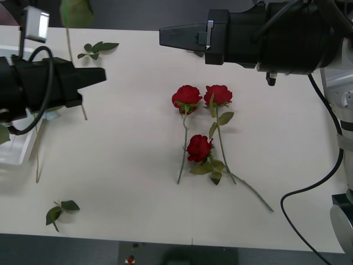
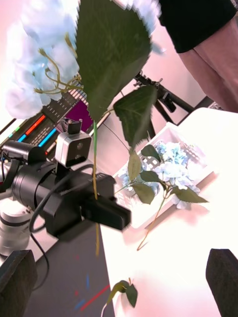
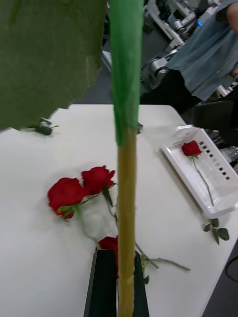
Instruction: Put the red flowers into the right box and the blue flowers into the left box
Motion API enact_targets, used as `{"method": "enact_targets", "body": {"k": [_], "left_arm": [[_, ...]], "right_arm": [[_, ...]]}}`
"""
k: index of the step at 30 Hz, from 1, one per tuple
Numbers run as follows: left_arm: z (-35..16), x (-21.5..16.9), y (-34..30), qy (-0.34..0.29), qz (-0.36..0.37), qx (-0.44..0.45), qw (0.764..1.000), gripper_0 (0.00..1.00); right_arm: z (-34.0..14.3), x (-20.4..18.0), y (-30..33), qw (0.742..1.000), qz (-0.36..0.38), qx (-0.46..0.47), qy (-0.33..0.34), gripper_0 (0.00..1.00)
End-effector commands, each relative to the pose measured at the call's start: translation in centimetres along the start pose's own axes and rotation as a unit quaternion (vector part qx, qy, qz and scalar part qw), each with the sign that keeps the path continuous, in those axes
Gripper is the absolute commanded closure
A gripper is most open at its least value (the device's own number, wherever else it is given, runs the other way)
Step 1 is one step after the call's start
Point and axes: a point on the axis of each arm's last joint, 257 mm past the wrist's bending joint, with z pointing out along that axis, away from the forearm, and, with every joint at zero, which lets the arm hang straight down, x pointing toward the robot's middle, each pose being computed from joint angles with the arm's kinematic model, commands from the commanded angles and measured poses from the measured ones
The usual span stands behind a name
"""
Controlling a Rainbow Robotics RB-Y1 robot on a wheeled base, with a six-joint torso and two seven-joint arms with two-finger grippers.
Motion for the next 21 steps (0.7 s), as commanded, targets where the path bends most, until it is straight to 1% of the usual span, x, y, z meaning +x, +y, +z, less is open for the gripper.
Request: {"method": "enact_targets", "body": {"k": [1, 3, 6, 9, 12, 18, 21], "left_arm": [[-4.3, 0.5, 3.3, 0.022, 0.002, -0.054, 0.998, 1.0], [-6.2, 0.8, 4.8, 0.036, 0.006, -0.081, 0.996, 1.0], [-9.5, 1.1, 7.5, 0.057, 0.012, -0.134, 0.989, 1.0], [-12.0, 1.6, 10.1, 0.071, -0.004, -0.17, 0.983, 1.0], [-14.4, 1.9, 13.3, 0.075, -0.024, -0.208, 0.975, 1.0], [-18.7, 2.2, 20.2, 0.07, -0.054, -0.294, 0.952, 1.0], [-21.3, 3.1, 23.3, 0.082, -0.07, -0.333, 0.937, 1.0]], "right_arm": [[0.1, -0.4, -0.3, 1.0, -0.016, 0.016, 0.003, 0.0], [-0.1, 0.3, -1.2, 0.999, -0.013, 0.033, 0.019, 0.0], [-0.6, 2.0, -2.7, 0.996, 0.022, 0.065, 0.051, 0.0], [-1.3, 3.8, -4.3, 0.99, 0.057, 0.1, 0.084, 0.0], [-2.4, 5.9, -6.3, 0.978, 0.092, 0.147, 0.119, 0.0], [-5.5, 9.7, -10.1, 0.94, 0.149, 0.249, 0.179, 0.0], [-7.7, 11.5, -12.2, 0.913, 0.167, 0.309, 0.207, 0.0]]}}
